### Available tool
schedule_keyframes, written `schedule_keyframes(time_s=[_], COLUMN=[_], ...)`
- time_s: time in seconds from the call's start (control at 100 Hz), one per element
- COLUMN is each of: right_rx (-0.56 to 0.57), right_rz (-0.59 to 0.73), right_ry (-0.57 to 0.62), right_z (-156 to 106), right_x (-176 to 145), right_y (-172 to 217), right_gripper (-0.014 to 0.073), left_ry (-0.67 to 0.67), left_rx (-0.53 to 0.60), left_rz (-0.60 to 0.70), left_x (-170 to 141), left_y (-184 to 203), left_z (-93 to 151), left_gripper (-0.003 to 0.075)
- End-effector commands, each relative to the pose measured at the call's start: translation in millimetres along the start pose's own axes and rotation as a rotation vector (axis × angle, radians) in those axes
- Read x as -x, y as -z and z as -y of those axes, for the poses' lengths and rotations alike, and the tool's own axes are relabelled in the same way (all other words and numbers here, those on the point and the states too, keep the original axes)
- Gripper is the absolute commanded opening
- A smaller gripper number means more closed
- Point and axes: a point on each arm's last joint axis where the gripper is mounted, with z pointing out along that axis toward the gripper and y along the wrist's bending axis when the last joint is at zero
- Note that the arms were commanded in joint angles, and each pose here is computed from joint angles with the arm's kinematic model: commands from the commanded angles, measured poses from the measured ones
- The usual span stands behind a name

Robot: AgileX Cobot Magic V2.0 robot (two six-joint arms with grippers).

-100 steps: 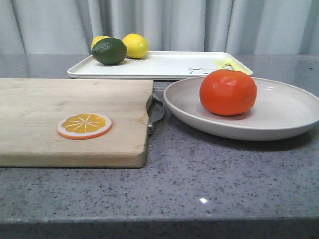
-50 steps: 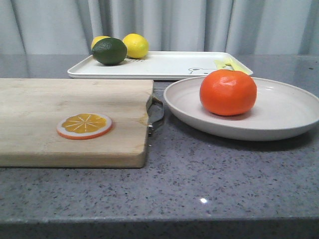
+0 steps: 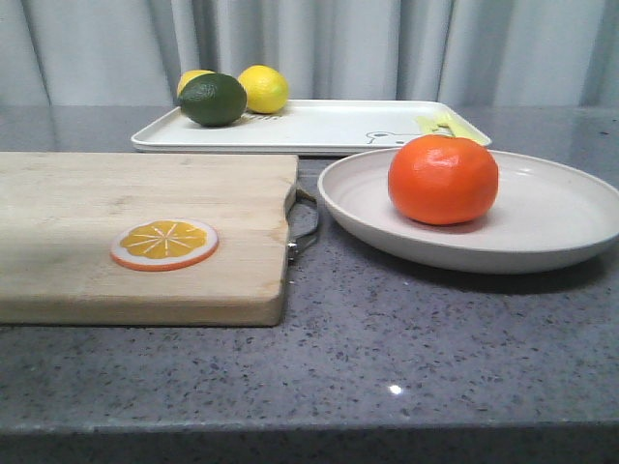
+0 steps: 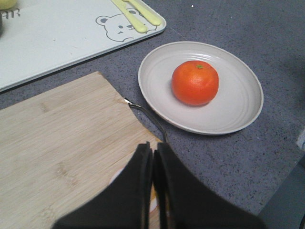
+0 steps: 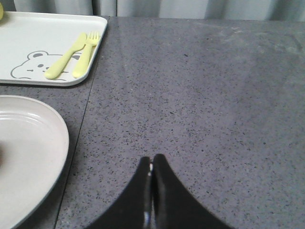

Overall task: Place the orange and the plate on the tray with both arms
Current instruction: 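Move the right gripper down to the plate rim farthest from the board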

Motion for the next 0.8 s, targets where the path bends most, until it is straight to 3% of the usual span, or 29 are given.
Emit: schedule_keyframes(time_s=[0.0,0.33,0.42,0.59,0.66,0.79], right_rx=[0.007,-0.006,-0.018,-0.033,-0.034,-0.001], right_rz=[0.091,0.022,-0.018,-0.082,-0.132,-0.231], right_ry=[0.013,-0.016,-0.016,-0.023,-0.022,-0.003], right_z=[-0.8,-0.1,0.4,0.2,-1.3,-11.0], right_x=[17.2,22.0,31.0,51.7,60.0,75.2], right_y=[1.6,1.2,-1.1,-10.0,-15.4,-28.2], right_gripper=[-0.0067,-0.0057,0.0025,0.0280,0.0321,0.0321], left_ry=[0.018,0.019,0.019,0.019,0.016,0.014], left_rx=[-0.012,-0.010,-0.010,-0.010,-0.008,-0.007], left_rz=[0.135,0.139,0.149,0.149,0.149,0.149], left_x=[2.1,-16.6,-15.8,-15.8,-15.8,-15.8], left_y=[11.5,15.2,15.3,15.3,15.3,15.3], left_z=[0.0,-3.2,-3.2,-3.2,-3.4,-3.4], left_gripper=[-0.0014,-0.0014,-0.0014,-0.0014,-0.0014,-0.0014])
